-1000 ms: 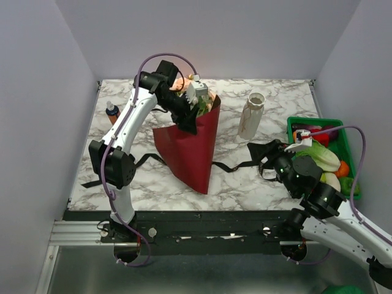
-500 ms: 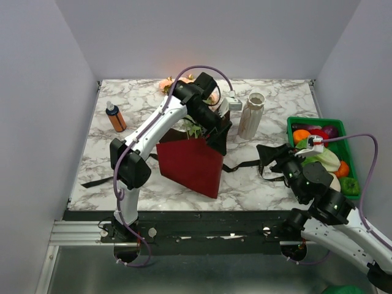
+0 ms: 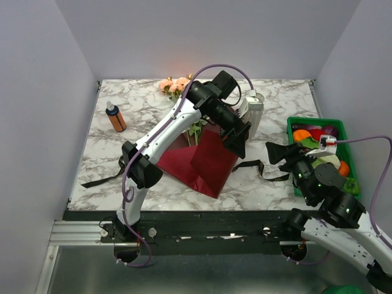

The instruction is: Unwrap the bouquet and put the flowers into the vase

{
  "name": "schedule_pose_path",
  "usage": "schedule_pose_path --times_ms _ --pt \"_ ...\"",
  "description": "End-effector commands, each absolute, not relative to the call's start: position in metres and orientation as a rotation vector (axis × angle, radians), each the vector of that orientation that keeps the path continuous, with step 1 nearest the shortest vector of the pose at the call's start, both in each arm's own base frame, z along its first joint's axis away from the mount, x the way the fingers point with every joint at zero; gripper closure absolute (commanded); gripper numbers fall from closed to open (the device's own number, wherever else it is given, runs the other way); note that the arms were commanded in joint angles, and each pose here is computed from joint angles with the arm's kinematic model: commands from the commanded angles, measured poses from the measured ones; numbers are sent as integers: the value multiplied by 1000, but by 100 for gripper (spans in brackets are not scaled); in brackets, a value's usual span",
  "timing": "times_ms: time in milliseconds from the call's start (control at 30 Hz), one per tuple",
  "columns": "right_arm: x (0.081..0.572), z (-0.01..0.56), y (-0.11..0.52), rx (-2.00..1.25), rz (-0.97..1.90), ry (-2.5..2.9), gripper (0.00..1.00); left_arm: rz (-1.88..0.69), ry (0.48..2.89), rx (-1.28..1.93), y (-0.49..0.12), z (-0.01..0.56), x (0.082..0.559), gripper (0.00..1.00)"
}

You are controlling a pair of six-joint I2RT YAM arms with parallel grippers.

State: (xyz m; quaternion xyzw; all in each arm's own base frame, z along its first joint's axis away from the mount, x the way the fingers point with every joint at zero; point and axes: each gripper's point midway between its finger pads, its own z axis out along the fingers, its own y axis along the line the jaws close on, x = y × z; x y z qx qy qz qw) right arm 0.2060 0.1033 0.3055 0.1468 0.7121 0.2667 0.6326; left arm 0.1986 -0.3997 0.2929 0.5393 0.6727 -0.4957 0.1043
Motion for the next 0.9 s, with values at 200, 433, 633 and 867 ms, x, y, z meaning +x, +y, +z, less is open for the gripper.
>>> schedule_pose_path --times_ms 200,433,633,867 --pt "199 334 73 359 513 1584 23 -1770 1904 1545 -422 336 162 1" --pt "196 344 64 368 493 1567 21 -1850 1742 1448 -451 377 160 1" --pt "196 354 61 368 479 1557 21 -1629 1653 1303 -483 391 189 1" --pt "197 363 59 368 459 1547 20 -1264 1741 1164 -481 388 237 1"
